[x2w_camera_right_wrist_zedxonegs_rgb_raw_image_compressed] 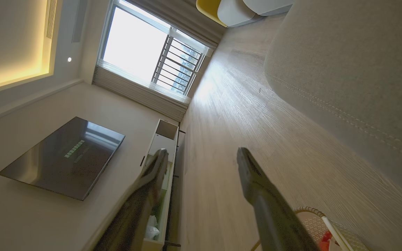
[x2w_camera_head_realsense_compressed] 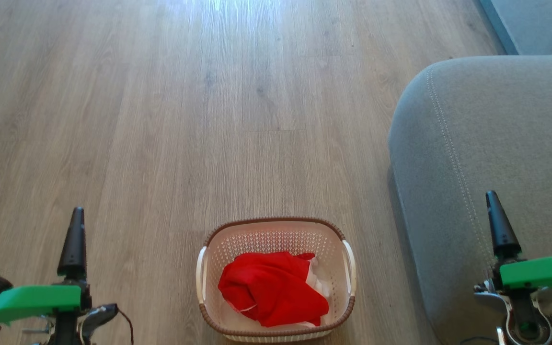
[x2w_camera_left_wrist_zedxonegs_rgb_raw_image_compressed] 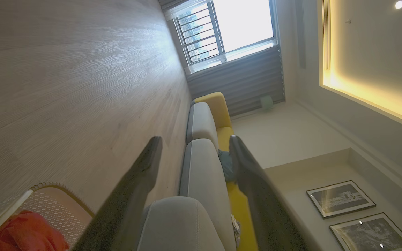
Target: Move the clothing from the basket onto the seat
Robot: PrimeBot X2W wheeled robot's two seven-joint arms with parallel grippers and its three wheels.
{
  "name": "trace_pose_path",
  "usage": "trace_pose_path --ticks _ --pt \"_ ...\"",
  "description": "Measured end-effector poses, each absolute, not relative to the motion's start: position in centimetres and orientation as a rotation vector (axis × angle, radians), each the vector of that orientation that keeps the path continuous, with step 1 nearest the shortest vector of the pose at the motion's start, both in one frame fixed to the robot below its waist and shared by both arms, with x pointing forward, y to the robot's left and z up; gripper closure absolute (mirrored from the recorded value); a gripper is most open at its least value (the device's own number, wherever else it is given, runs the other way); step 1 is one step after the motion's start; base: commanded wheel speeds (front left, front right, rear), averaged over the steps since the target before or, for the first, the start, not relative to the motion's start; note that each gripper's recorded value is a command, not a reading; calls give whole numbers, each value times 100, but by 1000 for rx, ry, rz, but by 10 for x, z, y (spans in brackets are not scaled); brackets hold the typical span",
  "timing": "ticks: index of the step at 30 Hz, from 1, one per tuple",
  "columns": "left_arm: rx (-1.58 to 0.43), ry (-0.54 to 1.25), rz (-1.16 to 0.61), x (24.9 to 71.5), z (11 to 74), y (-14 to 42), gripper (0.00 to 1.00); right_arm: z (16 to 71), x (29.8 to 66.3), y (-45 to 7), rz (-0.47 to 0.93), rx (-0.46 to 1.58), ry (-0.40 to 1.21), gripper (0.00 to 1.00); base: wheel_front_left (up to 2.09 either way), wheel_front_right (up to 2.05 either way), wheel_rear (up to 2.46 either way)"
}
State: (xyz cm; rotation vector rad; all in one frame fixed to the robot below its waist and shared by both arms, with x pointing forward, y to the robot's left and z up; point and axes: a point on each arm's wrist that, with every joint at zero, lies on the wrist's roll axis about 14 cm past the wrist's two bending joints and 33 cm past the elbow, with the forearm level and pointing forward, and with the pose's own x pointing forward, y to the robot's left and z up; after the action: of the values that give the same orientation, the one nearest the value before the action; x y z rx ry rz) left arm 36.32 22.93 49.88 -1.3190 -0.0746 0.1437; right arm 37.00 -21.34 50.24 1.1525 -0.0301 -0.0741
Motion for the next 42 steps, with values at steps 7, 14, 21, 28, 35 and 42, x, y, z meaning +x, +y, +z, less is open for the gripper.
trace_pose_path --ticks 7,14,21,28,35,42 --pt "-1240 -104 139 365 516 230 0 520 375 -207 -30 1047 -65 0 0 0 0" --pt "-1093 -125 110 370 540 219 0 533 377 -197 14 916 -89 0 0 0 0" --pt "-930 -122 81 372 554 200 0 543 377 -191 38 805 -115 0 0 0 0" --pt "-756 -108 57 372 558 177 0 545 376 -180 68 694 -116 0 0 0 0" --pt "-609 -99 43 370 558 160 0 545 376 -168 99 588 -114 0 0 0 0" --pt "-455 -56 24 366 546 143 0 536 374 -164 104 507 -93 0 0 0 0"
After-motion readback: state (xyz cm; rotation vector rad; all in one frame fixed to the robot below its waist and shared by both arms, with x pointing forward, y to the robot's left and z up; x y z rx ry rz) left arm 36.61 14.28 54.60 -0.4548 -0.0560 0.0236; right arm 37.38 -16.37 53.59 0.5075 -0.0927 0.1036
